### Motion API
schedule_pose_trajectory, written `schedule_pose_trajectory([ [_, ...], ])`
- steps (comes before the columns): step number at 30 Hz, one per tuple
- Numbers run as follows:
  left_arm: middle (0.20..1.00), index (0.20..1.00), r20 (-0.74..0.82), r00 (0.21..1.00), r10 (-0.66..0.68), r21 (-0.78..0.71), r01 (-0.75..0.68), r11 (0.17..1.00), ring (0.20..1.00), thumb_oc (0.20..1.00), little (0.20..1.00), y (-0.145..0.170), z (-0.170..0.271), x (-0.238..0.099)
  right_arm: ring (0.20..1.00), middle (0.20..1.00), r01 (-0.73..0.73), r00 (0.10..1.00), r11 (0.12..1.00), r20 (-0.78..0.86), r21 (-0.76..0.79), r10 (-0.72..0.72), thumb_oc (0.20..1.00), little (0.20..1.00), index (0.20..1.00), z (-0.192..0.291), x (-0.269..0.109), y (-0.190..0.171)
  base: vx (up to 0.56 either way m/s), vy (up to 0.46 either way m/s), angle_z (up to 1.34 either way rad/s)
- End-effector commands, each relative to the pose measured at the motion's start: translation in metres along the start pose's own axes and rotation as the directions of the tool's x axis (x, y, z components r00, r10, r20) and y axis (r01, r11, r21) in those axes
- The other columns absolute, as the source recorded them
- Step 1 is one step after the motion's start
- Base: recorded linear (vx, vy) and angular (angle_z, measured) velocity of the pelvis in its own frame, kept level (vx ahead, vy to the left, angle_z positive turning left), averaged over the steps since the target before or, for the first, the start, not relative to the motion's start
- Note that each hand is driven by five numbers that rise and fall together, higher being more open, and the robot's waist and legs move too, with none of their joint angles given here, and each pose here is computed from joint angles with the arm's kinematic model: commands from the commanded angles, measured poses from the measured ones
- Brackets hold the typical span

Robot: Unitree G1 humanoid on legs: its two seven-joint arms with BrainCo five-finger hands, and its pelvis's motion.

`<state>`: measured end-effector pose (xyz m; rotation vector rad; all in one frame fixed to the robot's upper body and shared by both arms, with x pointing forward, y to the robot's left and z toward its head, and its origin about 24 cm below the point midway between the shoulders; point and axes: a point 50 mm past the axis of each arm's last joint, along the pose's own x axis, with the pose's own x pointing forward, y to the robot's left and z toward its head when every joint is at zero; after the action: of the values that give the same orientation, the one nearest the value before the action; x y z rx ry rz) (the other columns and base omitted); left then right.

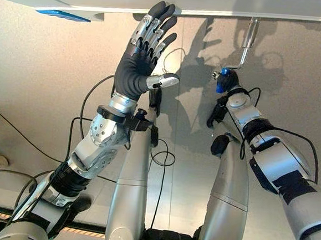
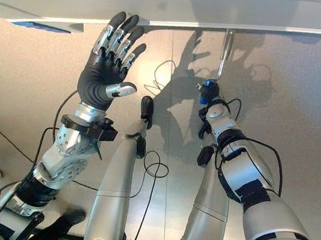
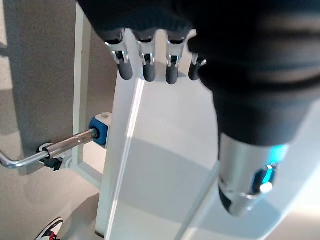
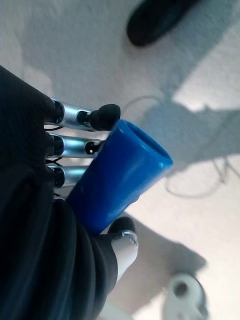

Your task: Raise the hospital bed

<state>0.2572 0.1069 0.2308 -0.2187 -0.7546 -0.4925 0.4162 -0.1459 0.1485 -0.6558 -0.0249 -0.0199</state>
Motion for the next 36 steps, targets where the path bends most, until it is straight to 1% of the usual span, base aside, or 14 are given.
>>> schedule_pose_trajectory([
  [1,1.000,1.000,0.114,0.993,0.018,-0.040,-0.013,0.999,1.000,1.000,1.000,-0.003,0.022,-0.005,0.200,0.200,-0.397,0.885,0.917,0.247,-0.043,0.395,0.200,0.200,0.200,0.051,-0.036,0.111,0.00,0.000,0.00],
  [5,1.000,1.000,0.117,0.993,0.029,-0.025,-0.026,0.999,1.000,1.000,1.000,0.001,0.023,-0.007,0.200,0.200,-0.455,0.816,0.890,0.400,0.002,0.416,0.200,0.200,0.200,0.079,-0.049,0.111,0.00,0.000,0.00],
  [7,1.000,1.000,0.115,0.993,0.027,-0.023,-0.024,0.999,1.000,1.000,1.000,0.002,0.023,-0.009,0.200,0.200,-0.494,0.775,0.867,0.484,0.064,0.406,0.200,0.200,0.200,0.091,-0.058,0.107,0.00,0.000,0.00],
  [9,1.000,1.000,0.113,0.993,0.025,-0.019,-0.023,1.000,1.000,1.000,1.000,0.002,0.023,-0.009,0.200,0.200,-0.510,0.764,0.856,0.503,0.084,0.405,0.200,0.200,0.200,0.092,-0.060,0.104,0.00,0.000,0.00],
  [12,1.000,1.000,0.111,0.994,0.019,-0.014,-0.017,1.000,1.000,1.000,1.000,0.004,0.024,-0.012,0.200,0.200,-0.573,0.711,0.782,0.621,0.243,0.328,0.200,0.200,0.200,0.104,-0.072,0.081,0.00,0.000,0.00],
  [20,1.000,1.000,0.107,0.994,0.016,0.033,-0.019,0.999,1.000,1.000,1.000,0.010,0.025,-0.017,0.200,0.200,-0.625,0.626,0.664,0.772,0.411,0.111,0.200,0.200,0.200,0.106,-0.100,0.017,0.00,0.000,0.00],
  [21,1.000,1.000,0.106,0.994,0.015,0.033,-0.019,0.999,1.000,1.000,1.000,0.010,0.025,-0.017,0.200,0.200,-0.625,0.627,0.663,0.771,0.412,0.111,0.200,0.200,0.200,0.106,-0.100,0.017,0.00,0.000,0.00],
  [22,1.000,1.000,0.103,0.994,0.021,0.052,-0.027,0.998,1.000,1.000,1.000,0.013,0.026,-0.020,0.200,0.200,-0.631,0.607,0.640,0.792,0.438,0.057,0.200,0.200,0.200,0.104,-0.107,0.003,0.00,0.000,0.00],
  [24,1.000,1.000,0.102,0.995,0.020,0.060,-0.026,0.998,1.000,1.000,1.000,0.014,0.027,-0.021,0.200,0.200,-0.632,0.608,0.626,0.793,0.456,0.037,0.200,0.200,0.200,0.102,-0.109,-0.001,0.00,0.000,0.00],
  [26,1.000,1.000,0.090,0.996,0.024,0.078,-0.031,0.996,1.000,1.000,1.000,0.018,0.027,-0.025,0.200,0.200,-0.613,0.600,0.608,0.798,0.503,-0.056,0.200,0.200,0.200,0.097,-0.115,-0.022,0.00,0.000,0.00],
  [27,1.000,1.000,0.089,0.996,0.023,0.078,-0.030,0.997,1.000,1.000,1.000,0.018,0.027,-0.025,0.200,0.200,-0.613,0.601,0.608,0.798,0.504,-0.056,0.200,0.200,0.200,0.097,-0.115,-0.022,-0.01,-0.009,0.03],
  [30,1.000,1.000,0.087,0.996,0.015,0.072,-0.021,0.997,1.000,1.000,1.000,0.019,0.028,-0.027,0.200,0.200,-0.567,0.605,0.631,0.788,0.529,-0.117,0.200,0.200,0.200,0.091,-0.116,-0.039,0.00,0.000,0.00],
  [31,1.000,1.000,0.092,0.996,0.011,0.068,-0.018,0.998,1.000,1.000,1.000,0.020,0.029,-0.028,0.200,0.200,-0.506,0.630,0.644,0.756,0.574,-0.179,0.200,0.200,0.200,0.083,-0.113,-0.055,0.00,0.000,0.00],
  [36,1.000,1.000,0.095,0.995,0.009,0.058,-0.015,0.998,1.000,1.000,1.000,0.022,0.031,-0.030,0.200,0.200,-0.414,0.636,0.661,0.718,0.626,-0.282,0.200,0.200,0.200,0.073,-0.114,-0.079,0.00,-0.006,0.00],
])
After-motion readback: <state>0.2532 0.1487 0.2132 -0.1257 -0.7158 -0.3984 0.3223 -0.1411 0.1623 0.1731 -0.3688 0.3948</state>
